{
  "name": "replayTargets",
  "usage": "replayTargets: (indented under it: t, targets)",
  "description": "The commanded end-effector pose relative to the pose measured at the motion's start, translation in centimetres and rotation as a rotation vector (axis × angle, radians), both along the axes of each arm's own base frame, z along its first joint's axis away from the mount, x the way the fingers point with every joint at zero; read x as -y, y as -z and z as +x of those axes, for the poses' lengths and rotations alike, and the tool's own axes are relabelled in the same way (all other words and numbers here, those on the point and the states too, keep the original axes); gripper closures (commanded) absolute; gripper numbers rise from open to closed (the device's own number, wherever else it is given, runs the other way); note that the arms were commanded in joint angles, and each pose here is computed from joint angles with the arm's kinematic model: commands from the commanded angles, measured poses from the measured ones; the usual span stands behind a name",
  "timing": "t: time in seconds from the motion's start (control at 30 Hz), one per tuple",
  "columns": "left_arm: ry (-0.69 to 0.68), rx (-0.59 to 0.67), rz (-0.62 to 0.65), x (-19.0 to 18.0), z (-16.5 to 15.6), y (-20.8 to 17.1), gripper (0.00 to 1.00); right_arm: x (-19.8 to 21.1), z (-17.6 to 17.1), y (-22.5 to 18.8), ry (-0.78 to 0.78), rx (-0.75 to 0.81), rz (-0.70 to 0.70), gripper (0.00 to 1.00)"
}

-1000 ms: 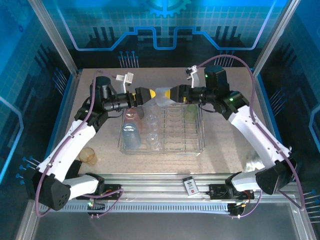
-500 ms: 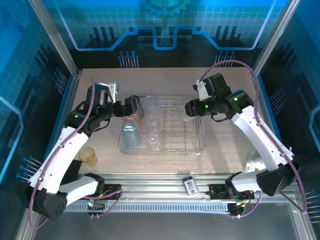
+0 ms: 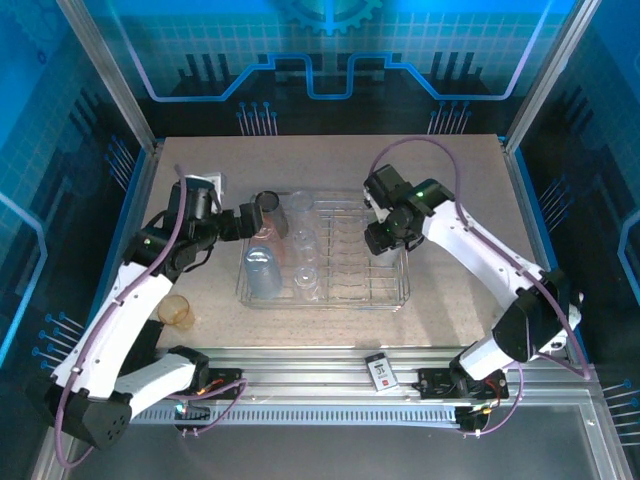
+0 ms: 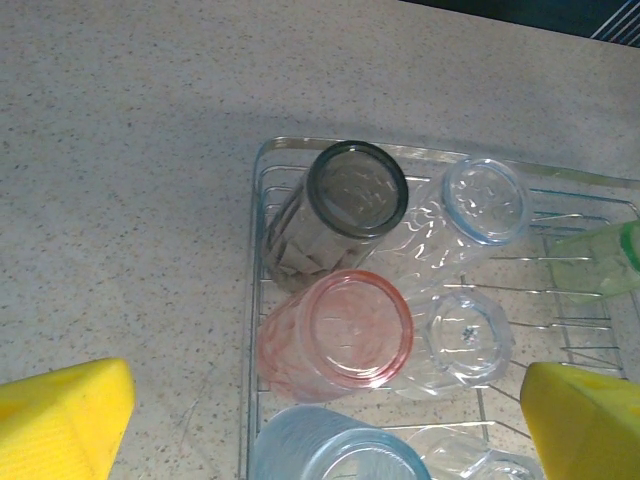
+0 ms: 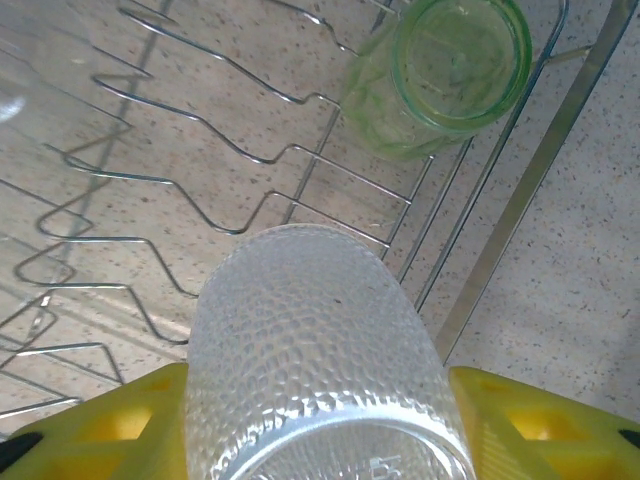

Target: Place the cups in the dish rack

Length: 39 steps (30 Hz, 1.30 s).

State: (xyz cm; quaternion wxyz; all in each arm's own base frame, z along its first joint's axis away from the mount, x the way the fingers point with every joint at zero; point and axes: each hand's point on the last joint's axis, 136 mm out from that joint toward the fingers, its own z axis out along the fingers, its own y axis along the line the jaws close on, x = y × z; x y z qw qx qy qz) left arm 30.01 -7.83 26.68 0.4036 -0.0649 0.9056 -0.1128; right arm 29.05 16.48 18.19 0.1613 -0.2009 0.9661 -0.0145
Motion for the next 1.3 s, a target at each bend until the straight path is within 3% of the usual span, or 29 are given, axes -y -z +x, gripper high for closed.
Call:
replayTargets:
  t: [0.0, 0.23, 0.8, 1.17, 1.27]
  targets:
    - [-0.046, -0.024, 0.013, -1.1, -0.8, 0.9, 0.01, 0.1, 0.7, 0.9, -0.025, 0.012, -0.074, 0.65]
    - [-0.062, -0.028, 0.013, -1.7, -1.2, 0.9, 0.00, -0.4, 2.1, 3.4, -0.050, 0.000, -0.120, 0.65]
    - [-0.117, -0.072, 0.006, -3.0, -2.2, 2.0, 0.01, -0.4, 3.6, 8.0, -0.066, 0.055, -0.151, 0.50]
    - [-0.312, -0.236, 0.051, -6.7, -5.1, 5.5, 0.01, -0.4, 3.6, 8.9, -0.089, 0.025, -0.181, 0.17]
    - [-0.366, -0.293, 0.044, -7.6, -5.9, 6.6, 0.01, -0.4, 3.6, 8.6, -0.084, 0.027, -0.168, 0.13]
